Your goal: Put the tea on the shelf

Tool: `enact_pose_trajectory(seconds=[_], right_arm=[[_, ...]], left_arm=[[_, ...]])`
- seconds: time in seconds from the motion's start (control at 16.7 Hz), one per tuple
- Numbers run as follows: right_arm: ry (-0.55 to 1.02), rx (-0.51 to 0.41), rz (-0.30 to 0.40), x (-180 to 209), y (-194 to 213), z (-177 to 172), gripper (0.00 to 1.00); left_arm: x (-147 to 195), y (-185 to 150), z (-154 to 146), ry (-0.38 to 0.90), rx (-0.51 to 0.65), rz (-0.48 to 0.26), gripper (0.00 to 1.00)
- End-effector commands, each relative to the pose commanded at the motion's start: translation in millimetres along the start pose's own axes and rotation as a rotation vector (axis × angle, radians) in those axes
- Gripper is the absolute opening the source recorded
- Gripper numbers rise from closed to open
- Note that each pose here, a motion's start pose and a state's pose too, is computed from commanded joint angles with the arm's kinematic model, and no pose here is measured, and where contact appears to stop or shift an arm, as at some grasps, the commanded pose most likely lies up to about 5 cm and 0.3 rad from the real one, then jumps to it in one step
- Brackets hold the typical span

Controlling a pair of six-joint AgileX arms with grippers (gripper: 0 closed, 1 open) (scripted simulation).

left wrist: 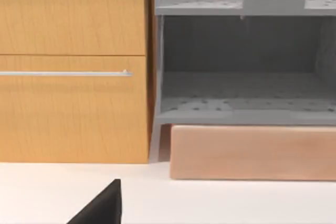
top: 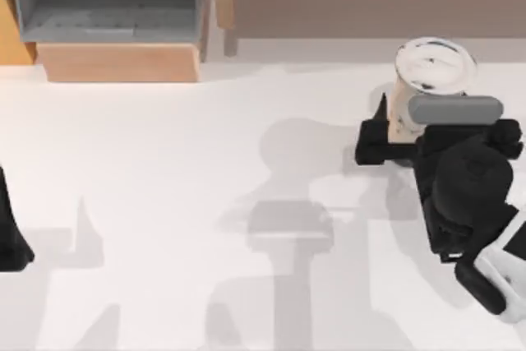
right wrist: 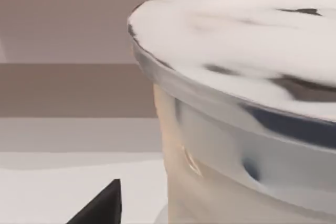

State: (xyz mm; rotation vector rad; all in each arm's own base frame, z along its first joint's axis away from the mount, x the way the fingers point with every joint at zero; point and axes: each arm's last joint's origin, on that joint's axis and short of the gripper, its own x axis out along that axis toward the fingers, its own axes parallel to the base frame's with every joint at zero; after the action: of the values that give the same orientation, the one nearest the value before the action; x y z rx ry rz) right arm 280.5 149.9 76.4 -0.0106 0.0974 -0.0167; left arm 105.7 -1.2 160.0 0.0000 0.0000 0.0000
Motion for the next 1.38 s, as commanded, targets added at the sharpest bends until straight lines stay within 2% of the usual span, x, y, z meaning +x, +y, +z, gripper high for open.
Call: enact_pose_trajectory(seconds=[0.12,0.36,1.14,1.38], right_arm=[[0.0,0.0,0.0,12.8,-1.5,-0.2,1.0],[0.001,0.0,0.0,14.8,-1.9,-0.3,1.0],[0.001,0.0,0.0,14.8,-1.9,-0.3,0.02],[0.001,0.0,0.0,14.8,-1.9,-0.3,0.0]], left_arm=[[0.0,0.0,0.0,0.0,0.0,0.0,1.0],[0.0,0.0,0.0,0.0,0.0,0.0,1.0],[0.0,0.0,0.0,0.0,0.0,0.0,1.0],[0.0,0.0,0.0,0.0,0.0,0.0,1.0]])
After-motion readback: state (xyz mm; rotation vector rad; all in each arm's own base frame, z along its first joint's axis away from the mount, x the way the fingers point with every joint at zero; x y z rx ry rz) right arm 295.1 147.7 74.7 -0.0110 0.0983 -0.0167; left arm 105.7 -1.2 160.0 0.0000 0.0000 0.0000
